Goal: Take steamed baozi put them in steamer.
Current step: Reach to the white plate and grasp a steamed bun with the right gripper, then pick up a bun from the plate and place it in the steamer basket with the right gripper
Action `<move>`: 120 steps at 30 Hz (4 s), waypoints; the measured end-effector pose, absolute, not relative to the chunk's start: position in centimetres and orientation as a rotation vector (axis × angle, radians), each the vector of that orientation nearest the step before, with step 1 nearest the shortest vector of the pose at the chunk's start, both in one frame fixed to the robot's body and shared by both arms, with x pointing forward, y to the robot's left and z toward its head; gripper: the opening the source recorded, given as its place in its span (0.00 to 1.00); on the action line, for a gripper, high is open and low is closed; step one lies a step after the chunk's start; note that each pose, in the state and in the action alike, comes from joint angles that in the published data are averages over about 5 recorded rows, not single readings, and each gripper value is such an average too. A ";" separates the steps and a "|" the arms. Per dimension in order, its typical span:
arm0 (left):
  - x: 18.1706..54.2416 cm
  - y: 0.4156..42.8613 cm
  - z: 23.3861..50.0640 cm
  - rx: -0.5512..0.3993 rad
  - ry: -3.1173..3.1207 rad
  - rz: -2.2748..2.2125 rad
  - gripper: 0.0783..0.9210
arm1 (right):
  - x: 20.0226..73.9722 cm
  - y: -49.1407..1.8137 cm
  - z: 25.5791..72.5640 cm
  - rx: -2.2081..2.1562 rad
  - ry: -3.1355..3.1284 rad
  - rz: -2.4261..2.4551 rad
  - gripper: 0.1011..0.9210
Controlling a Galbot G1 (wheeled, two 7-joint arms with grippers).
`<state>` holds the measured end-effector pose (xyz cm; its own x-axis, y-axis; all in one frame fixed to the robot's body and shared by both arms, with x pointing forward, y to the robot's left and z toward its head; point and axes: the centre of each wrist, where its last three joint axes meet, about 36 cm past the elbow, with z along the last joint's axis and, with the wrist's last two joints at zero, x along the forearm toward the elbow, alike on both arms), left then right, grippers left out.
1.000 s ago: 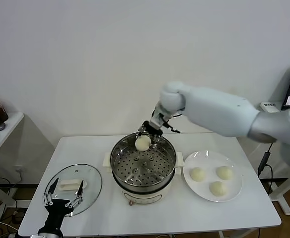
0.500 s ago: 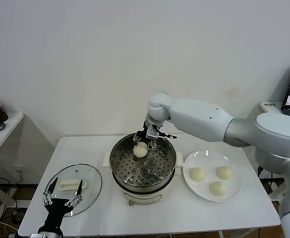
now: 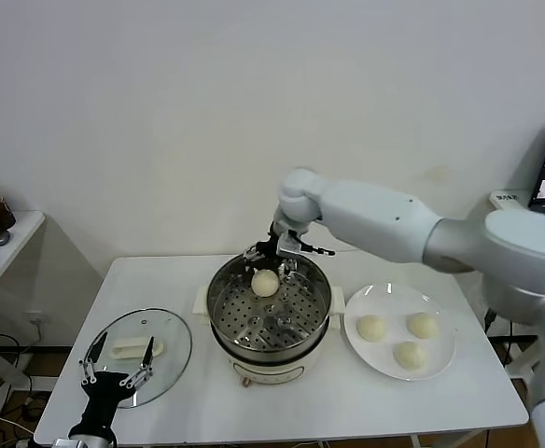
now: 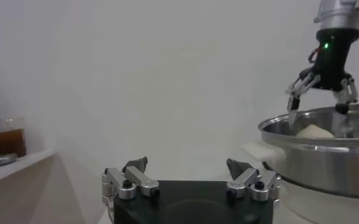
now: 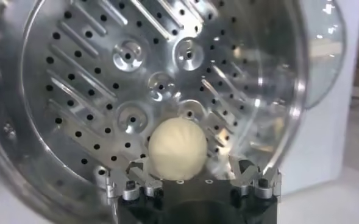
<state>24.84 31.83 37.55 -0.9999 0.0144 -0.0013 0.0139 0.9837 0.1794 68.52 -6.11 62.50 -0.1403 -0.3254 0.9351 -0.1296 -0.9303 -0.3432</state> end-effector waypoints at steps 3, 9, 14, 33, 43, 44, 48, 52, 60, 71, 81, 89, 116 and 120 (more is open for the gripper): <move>24.9 31.9 37.8 0.026 3.127 0.281 0.88 | 67.4 -8.4 64.3 -1.989 0.701 -2.249 0.88; 25.1 32.0 38.3 0.038 3.129 0.274 0.88 | 64.7 -15.5 66.3 -2.032 1.134 -2.374 0.88; 25.2 32.2 38.2 0.050 3.131 0.279 0.88 | 62.4 -22.6 65.5 -2.067 1.488 -2.466 0.88; 25.1 32.4 38.0 0.043 3.138 0.286 0.88 | 59.0 -32.6 53.8 -2.166 2.081 -2.472 0.88; 25.0 32.9 38.0 0.025 3.140 0.304 0.88 | 60.4 -31.3 48.6 -2.185 2.134 -2.425 0.88; 25.0 32.9 38.0 0.023 3.140 0.305 0.88 | 60.6 -31.1 48.2 -2.182 2.135 -2.423 0.88; 24.9 33.0 38.0 0.018 3.140 0.308 0.88 | 61.4 -30.3 46.9 -2.177 2.146 -2.415 0.88; 24.9 33.0 38.0 0.015 3.140 0.308 0.88 | 61.9 -29.6 45.8 -2.187 2.150 -2.409 0.88; 24.9 33.0 37.9 0.012 3.141 0.307 0.88 | 62.4 -28.7 44.7 -2.212 2.155 -2.408 0.83; 25.0 33.0 38.1 0.018 3.135 0.309 0.88 | 62.7 -29.0 45.9 -2.214 2.189 -2.389 0.47; 25.6 32.7 38.4 0.048 3.129 0.298 0.88 | 63.2 -30.9 54.7 -2.096 2.262 -2.377 0.45; 26.3 32.6 38.3 0.060 3.135 0.294 0.88 | 62.6 -26.4 65.8 -1.996 2.259 -2.283 0.45; 26.7 33.5 38.2 -0.007 3.130 0.334 0.88 | 60.8 0.0 62.0 -2.212 2.162 -2.166 0.45; 26.7 33.6 38.1 -0.010 3.130 0.338 0.88 | 60.8 2.1 60.3 -2.230 2.166 -2.162 0.45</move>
